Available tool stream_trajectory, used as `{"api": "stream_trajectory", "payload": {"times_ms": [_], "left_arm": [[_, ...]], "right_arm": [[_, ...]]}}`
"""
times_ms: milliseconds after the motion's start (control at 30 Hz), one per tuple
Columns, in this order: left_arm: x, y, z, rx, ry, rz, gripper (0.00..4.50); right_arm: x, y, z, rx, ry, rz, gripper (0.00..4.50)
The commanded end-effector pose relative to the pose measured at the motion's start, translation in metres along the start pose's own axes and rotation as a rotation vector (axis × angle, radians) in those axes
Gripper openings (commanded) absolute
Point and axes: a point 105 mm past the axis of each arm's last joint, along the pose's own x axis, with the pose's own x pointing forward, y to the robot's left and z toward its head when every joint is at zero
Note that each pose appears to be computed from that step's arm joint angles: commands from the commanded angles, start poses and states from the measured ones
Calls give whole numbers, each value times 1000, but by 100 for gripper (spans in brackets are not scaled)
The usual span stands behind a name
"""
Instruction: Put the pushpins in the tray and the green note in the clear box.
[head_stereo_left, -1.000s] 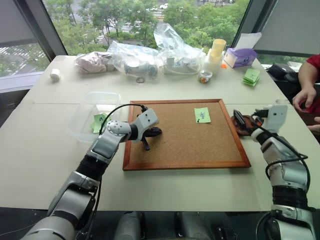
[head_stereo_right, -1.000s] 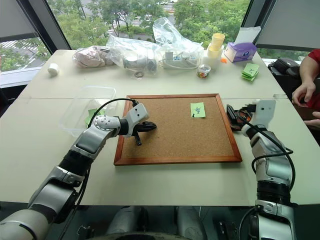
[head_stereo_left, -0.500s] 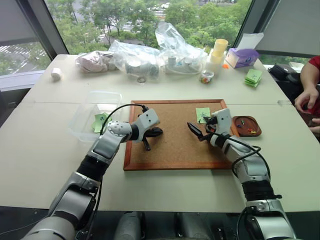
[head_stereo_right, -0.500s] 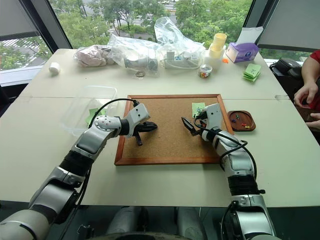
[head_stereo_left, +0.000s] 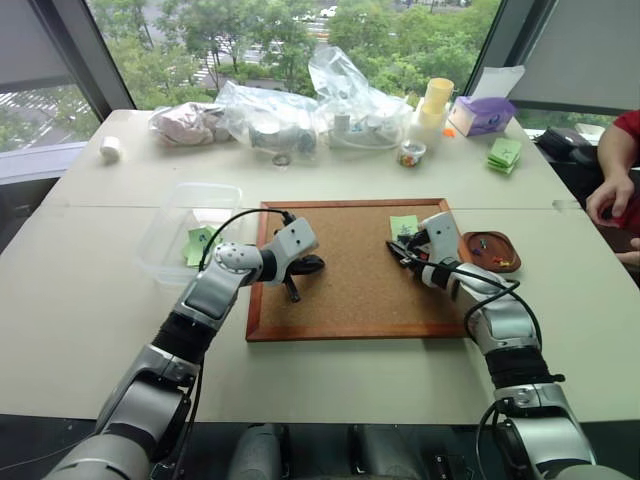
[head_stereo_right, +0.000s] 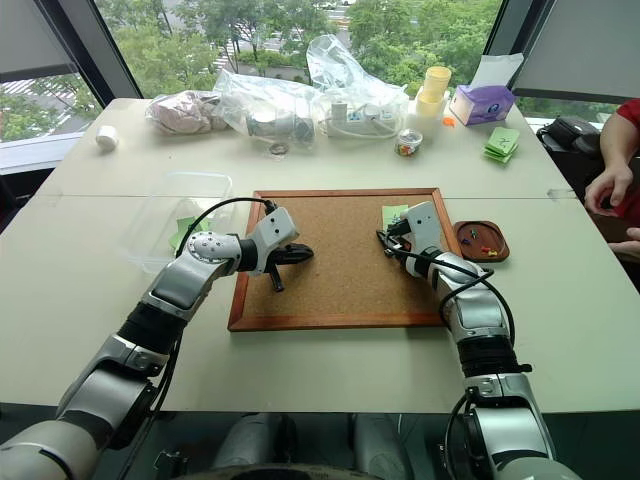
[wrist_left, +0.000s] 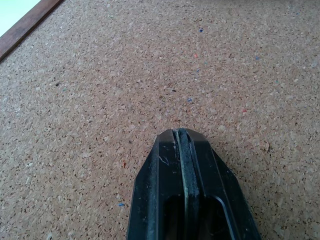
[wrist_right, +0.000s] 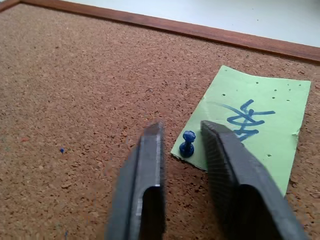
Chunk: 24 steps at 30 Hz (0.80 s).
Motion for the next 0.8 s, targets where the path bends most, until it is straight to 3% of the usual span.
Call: {"api": "stream_trajectory", "payload": {"times_ms": [33,333,567,800], "left_arm": [[4,-9,-31,-58,103,-24,0],[4,-7,-30,-52,98,-19,0],[3,-6,-32,-58,103,-20,0],[5,-8,-30,-100,72,-35,0]], "right_arm": [[-2,6,-14,13,56,22,5],[-6,4,-9,-8,20,6,5],[-22,2,52,-26,-240,-30,5],[-32,11,71,-50,-285,-12,5]]}}
